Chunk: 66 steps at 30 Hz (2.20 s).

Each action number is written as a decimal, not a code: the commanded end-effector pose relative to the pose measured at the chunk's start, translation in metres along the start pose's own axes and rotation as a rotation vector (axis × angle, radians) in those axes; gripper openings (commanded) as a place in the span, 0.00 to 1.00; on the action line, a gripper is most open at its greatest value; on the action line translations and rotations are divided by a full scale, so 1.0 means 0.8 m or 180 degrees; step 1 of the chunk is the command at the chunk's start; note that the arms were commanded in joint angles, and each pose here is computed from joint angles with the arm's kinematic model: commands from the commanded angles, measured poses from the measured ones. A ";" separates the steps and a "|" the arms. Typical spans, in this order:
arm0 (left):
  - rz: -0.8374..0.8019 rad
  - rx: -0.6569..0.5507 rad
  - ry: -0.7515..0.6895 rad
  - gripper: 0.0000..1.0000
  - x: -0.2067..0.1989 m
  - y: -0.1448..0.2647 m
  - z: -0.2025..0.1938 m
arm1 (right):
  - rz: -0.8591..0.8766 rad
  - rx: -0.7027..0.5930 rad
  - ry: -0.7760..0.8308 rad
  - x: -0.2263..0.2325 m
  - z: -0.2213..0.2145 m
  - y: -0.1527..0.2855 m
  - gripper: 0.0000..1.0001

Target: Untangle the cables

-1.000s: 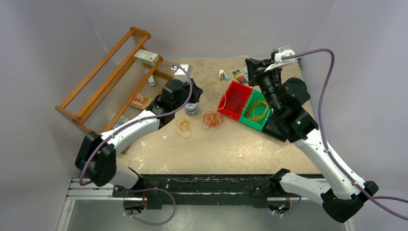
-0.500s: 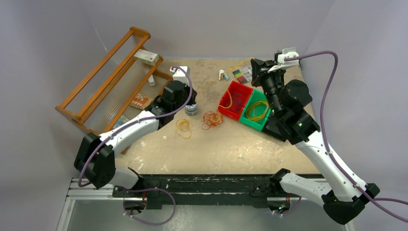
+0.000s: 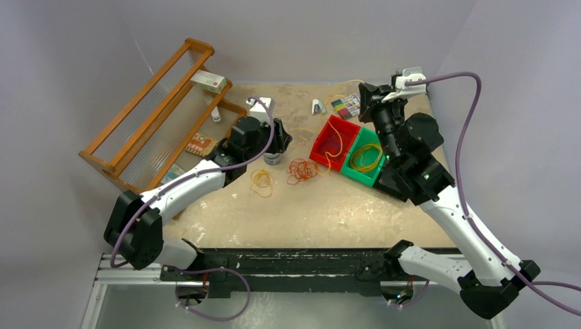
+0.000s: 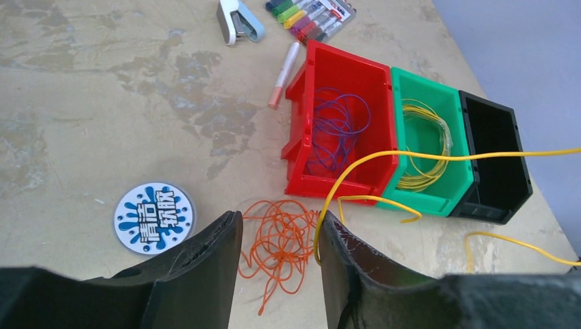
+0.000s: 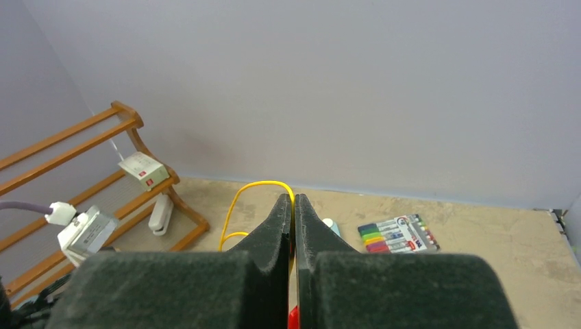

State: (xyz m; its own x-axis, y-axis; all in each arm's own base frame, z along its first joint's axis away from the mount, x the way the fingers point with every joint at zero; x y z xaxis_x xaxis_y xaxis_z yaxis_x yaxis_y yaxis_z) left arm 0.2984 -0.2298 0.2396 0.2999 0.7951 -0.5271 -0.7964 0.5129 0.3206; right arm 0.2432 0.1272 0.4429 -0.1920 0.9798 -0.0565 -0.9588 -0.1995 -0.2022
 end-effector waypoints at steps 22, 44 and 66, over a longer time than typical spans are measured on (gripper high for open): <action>-0.1223 -0.0208 0.0058 0.61 -0.047 0.043 0.011 | -0.0858 0.0307 0.0131 -0.030 -0.021 -0.022 0.00; -0.0137 -0.0214 0.0142 0.57 0.001 0.029 -0.002 | -0.1078 0.0263 0.0175 -0.064 -0.008 -0.009 0.00; 0.0278 -0.0238 0.0214 0.58 0.021 0.021 -0.005 | -0.1346 0.0345 0.0142 -0.120 -0.015 -0.013 0.00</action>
State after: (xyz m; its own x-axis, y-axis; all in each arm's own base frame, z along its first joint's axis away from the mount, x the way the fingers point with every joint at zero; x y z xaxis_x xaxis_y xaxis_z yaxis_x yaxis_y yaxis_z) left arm 0.2805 -0.2093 0.2201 0.2062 0.8191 -0.5352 -0.8304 0.4358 0.3470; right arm 0.2754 0.0423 0.4195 0.2493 0.9643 -0.0891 -0.9671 0.2432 -0.0741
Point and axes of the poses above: each gripper's point midway between its finger pads, its own y axis back along the fingers, its own x axis along the line the jaws close on, z = x × y, the point moved 8 cm from there along y, back along the fingers, and after that the axes turned 11 degrees about y, right-handed, at the moved point
